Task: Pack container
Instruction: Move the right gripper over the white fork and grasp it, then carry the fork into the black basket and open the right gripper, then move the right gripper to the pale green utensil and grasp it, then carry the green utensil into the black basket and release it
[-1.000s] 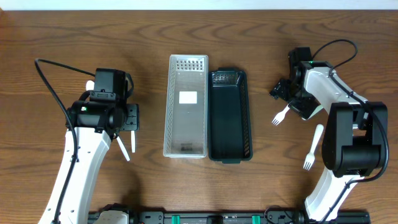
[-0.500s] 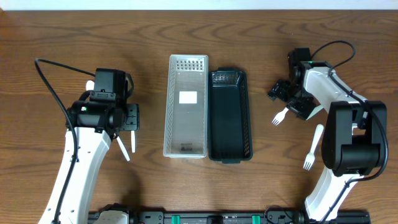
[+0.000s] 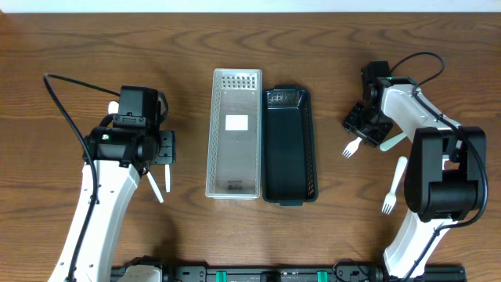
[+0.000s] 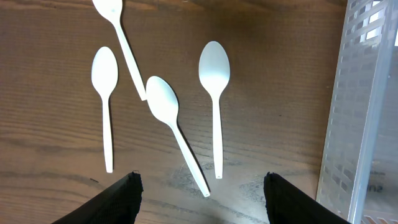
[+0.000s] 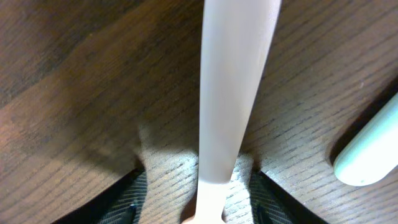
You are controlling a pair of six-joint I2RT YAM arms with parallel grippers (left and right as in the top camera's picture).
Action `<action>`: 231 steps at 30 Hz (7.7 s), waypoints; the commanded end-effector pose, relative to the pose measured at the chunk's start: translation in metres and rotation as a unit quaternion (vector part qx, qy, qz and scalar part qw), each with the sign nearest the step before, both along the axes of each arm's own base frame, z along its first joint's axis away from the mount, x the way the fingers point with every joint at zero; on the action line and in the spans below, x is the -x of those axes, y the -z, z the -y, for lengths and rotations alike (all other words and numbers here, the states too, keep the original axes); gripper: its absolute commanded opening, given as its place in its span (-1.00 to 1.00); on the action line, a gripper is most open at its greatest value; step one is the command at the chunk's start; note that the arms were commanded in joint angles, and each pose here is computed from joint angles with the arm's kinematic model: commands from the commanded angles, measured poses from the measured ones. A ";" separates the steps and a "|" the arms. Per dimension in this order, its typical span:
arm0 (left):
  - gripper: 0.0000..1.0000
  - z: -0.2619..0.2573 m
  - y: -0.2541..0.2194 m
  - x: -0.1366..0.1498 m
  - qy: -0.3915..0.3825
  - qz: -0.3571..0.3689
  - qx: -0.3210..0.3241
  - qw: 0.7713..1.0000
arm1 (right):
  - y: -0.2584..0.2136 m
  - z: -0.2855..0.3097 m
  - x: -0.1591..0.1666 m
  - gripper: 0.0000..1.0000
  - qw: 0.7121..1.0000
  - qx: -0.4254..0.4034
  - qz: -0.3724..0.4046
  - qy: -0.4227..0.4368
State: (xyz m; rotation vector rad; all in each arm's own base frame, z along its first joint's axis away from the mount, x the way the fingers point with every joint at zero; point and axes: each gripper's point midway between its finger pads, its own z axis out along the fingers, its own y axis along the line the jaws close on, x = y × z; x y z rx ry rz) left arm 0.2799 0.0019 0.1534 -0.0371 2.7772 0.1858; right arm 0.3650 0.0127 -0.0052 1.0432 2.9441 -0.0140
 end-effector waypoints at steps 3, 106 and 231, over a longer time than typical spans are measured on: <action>0.30 -0.002 -0.002 -0.002 -0.001 0.001 -0.004 1.000 | 0.017 0.003 0.011 -0.04 0.999 0.016 -0.030 -0.003; 0.31 -0.002 -0.001 0.001 -0.001 -0.006 -0.005 1.000 | -0.053 0.145 -0.050 0.68 0.991 0.076 0.057 0.097; 0.32 -0.002 -0.001 0.001 -0.001 -0.006 -0.005 1.000 | -0.074 -0.200 0.055 -0.14 0.949 0.018 0.043 -0.312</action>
